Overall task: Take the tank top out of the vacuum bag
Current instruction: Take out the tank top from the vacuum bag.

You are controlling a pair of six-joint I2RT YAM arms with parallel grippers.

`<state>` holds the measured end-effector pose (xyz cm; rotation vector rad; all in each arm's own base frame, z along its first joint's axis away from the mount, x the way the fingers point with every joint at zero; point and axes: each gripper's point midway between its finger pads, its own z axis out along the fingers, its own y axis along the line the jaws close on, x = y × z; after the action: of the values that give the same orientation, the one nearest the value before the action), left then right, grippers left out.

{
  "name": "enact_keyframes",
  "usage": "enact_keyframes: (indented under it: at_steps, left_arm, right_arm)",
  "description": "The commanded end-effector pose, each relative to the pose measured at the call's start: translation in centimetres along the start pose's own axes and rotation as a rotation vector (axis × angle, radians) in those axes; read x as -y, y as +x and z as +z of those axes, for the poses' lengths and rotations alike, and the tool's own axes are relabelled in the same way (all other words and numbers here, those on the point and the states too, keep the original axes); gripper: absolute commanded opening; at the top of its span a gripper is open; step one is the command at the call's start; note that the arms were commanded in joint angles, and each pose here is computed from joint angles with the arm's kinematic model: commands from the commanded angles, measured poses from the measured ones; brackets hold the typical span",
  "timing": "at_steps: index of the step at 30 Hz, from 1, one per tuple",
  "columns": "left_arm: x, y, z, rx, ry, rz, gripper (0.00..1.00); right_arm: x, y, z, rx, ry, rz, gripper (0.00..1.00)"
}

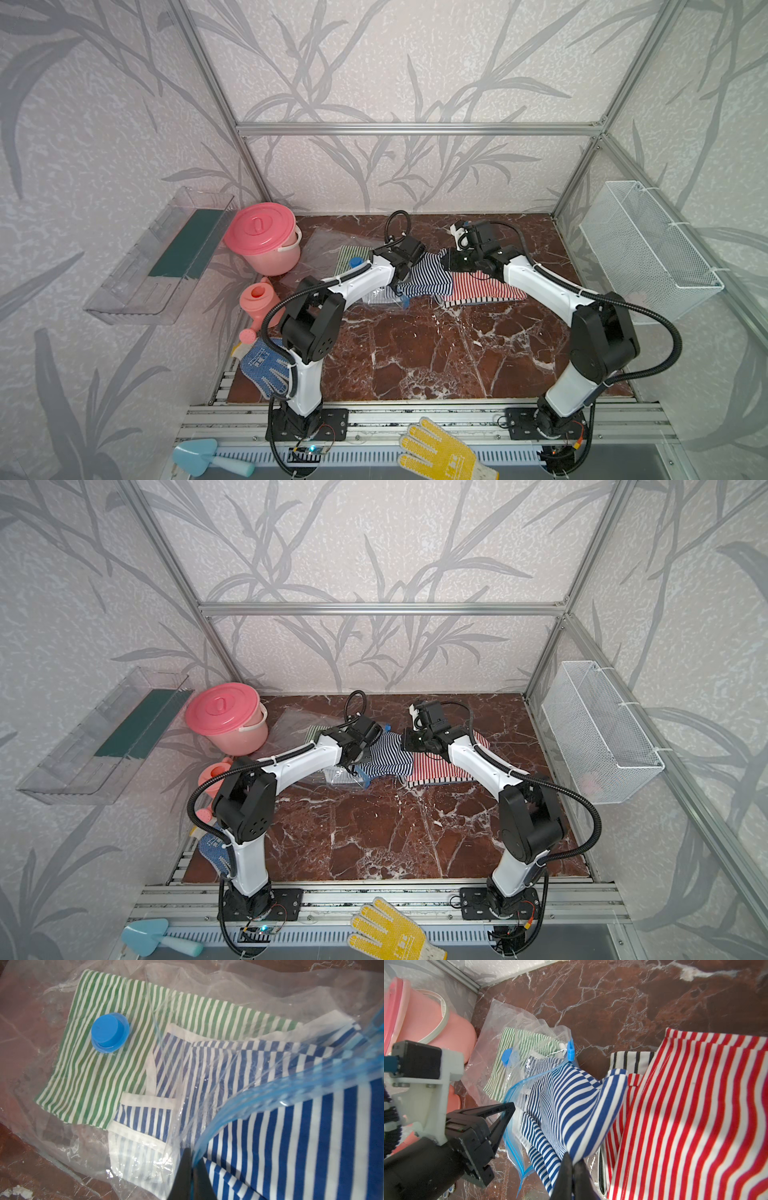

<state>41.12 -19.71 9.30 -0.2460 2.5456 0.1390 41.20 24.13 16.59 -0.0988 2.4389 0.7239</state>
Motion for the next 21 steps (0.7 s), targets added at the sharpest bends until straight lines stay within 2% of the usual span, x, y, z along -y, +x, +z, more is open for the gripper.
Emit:
enact_keyframes:
  at_steps: [1, 21]
  left_arm:
    - [-1.1, 0.2, 0.5, -0.009, -0.046, -0.003, 0.0]
    - [-1.8, 0.4, 0.2, 0.006, -0.048, 0.002, 0.0]
  right_arm:
    - [0.1, -1.7, -1.5, 0.049, -0.002, -0.013, 0.0]
    - [2.9, -3.6, -3.8, 0.102, 0.047, 0.026, 0.0]
